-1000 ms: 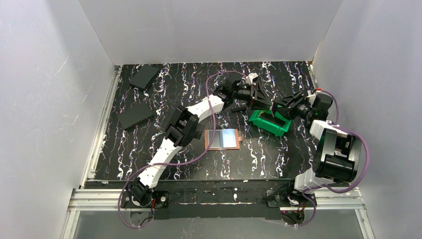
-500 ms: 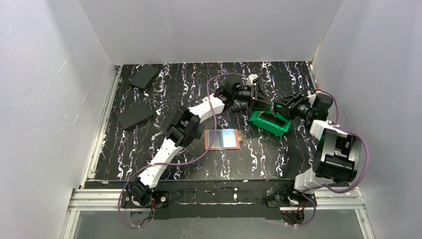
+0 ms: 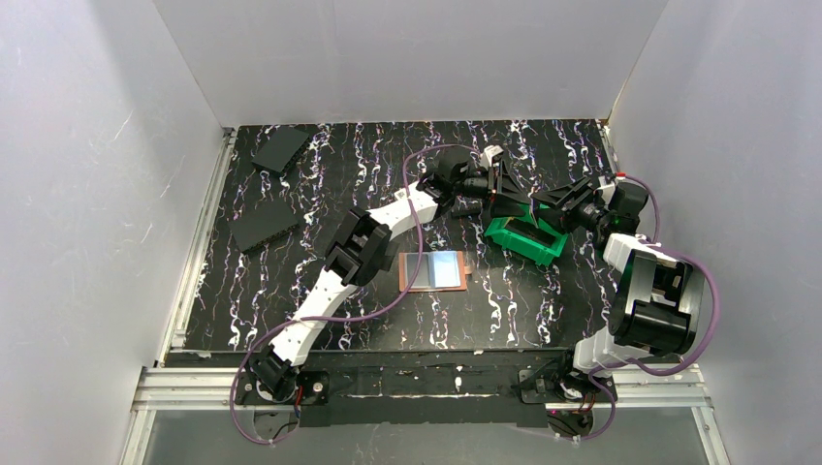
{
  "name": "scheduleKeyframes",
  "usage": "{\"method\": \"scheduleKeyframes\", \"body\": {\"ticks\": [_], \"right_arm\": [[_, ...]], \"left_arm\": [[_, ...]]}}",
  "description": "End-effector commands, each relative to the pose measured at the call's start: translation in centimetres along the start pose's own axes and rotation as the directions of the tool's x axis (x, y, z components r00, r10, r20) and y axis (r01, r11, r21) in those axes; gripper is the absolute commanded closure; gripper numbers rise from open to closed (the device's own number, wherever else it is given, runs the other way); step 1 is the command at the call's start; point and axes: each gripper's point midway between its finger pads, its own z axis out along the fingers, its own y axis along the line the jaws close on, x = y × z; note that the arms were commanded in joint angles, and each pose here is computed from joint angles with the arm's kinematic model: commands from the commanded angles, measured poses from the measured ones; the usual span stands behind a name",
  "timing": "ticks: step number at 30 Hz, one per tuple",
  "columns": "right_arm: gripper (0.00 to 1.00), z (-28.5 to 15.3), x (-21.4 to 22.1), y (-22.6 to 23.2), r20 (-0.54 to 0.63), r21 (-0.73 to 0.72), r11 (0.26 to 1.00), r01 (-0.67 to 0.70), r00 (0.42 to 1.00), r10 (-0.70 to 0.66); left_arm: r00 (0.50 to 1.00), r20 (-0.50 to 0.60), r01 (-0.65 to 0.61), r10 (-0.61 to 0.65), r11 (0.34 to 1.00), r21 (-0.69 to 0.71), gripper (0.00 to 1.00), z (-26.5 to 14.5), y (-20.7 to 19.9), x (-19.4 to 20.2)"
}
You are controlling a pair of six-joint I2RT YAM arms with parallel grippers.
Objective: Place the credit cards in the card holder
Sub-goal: Pick up the credit card from the storage box.
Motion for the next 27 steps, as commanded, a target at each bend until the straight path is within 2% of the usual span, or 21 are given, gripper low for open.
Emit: {"method": "scheduleKeyframes", "body": {"ticks": [1, 11, 14, 17, 24, 27], "right_arm": [[0.99, -0.4, 1.0, 2.0, -0.03, -0.07, 0.996, 0.048, 0.998, -0.051], [0.99, -0.8, 0.6, 1.3, -0.005, -0.072, 0.997, 0.02, 1.0, -0.02], [0.99, -0.8, 0.5, 1.5, -0.003, -0.081, 0.997, 0.014, 1.0, -0.015], [0.99, -1.1, 0.3, 1.6, 0.009, -0.088, 0.996, 0.011, 1.0, -0.01], [0.99, -2.0, -0.3, 1.9, 0.046, -0.103, 0.995, 0.008, 0.999, -0.004], [0.99, -1.9, -0.3, 1.9, 0.046, -0.107, 0.994, 0.004, 0.999, 0.001]], "left_arm": [[1.0, 0.008, -0.022, 0.021, 0.999, 0.037, 0.48, 0.7, -1.6, 0.2], [1.0, 0.026, -0.01, 0.008, 0.998, 0.066, 0.47, 0.8, -2.1, -0.2], [1.0, 0.027, 0.004, -0.006, 0.998, 0.062, 0.51, 0.9, -1.6, -0.2], [0.999, 0.03, 0.02, -0.021, 0.999, 0.05, 0.59, 0.9, -0.8, -0.2], [0.999, 0.037, 0.025, -0.026, 0.999, 0.044, 0.6, 0.4, -0.5, -0.5], [0.999, 0.04, 0.031, -0.033, 0.999, 0.04, 0.65, 0.4, -0.2, -0.5]]}}
